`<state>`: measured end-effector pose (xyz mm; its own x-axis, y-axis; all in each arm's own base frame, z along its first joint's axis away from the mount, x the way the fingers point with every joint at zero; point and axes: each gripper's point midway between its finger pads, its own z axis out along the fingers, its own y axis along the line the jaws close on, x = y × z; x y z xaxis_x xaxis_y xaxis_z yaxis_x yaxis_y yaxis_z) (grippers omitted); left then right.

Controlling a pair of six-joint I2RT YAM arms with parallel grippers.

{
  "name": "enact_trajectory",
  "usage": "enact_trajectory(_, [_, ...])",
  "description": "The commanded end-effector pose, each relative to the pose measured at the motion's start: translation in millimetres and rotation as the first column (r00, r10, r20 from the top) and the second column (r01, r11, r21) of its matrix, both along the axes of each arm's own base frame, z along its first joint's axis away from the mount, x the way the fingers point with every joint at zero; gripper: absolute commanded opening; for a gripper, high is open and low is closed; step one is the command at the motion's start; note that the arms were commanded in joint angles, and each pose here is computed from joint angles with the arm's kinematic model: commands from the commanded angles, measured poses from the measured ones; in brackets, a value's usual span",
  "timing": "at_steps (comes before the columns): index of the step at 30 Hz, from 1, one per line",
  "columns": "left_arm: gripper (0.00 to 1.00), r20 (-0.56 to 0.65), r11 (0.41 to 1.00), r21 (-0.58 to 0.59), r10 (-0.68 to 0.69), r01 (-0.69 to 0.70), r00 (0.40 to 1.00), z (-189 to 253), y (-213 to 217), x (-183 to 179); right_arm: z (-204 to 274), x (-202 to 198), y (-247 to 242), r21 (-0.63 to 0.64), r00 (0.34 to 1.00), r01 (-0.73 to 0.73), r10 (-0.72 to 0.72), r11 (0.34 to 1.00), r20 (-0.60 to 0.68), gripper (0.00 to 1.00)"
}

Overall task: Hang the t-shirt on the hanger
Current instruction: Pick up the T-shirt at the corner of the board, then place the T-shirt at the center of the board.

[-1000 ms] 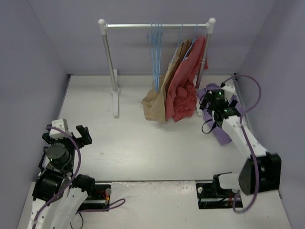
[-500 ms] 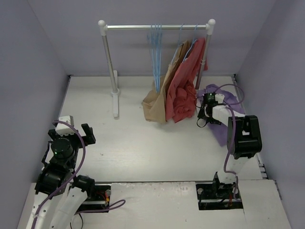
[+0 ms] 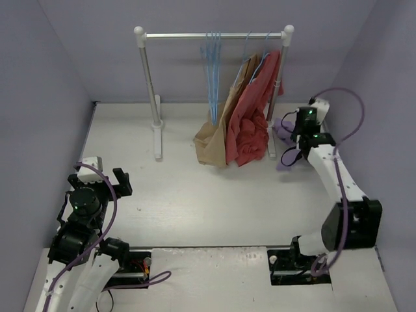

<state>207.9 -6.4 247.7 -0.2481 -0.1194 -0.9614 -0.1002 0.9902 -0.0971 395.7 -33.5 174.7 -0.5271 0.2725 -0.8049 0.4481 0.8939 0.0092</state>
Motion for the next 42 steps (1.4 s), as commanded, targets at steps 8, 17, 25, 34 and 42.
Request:
enact_trajectory(8, [0.97,0.08,0.999,-0.018,-0.033,0.035,0.996,24,-7,10,285,-67,81,-0.141,0.675,-0.497,0.483,0.856,0.558,0.0])
enact_trajectory(17, [0.97,0.09,0.997,-0.023,-0.076,0.078,0.993,27,-15,10,311,-98,171,-0.06,0.383,-0.849,0.69,0.525,0.614,0.0])
enact_trajectory(25, [0.97,0.153,0.976,-0.046,-0.202,0.211,0.967,47,-38,7,357,-99,262,-0.063,0.222,-0.935,0.715,0.349,0.663,0.0])
enact_trajectory(34, [0.97,0.235,0.958,-0.047,-0.265,0.283,0.935,110,-47,-6,452,-102,329,-0.142,0.024,-0.964,0.605,0.225,0.796,0.0])
enact_trajectory(42, [0.97,0.225,0.933,-0.081,-0.325,0.35,0.919,116,-60,-10,429,-101,301,-0.114,0.134,-0.925,0.59,0.363,0.796,0.0])
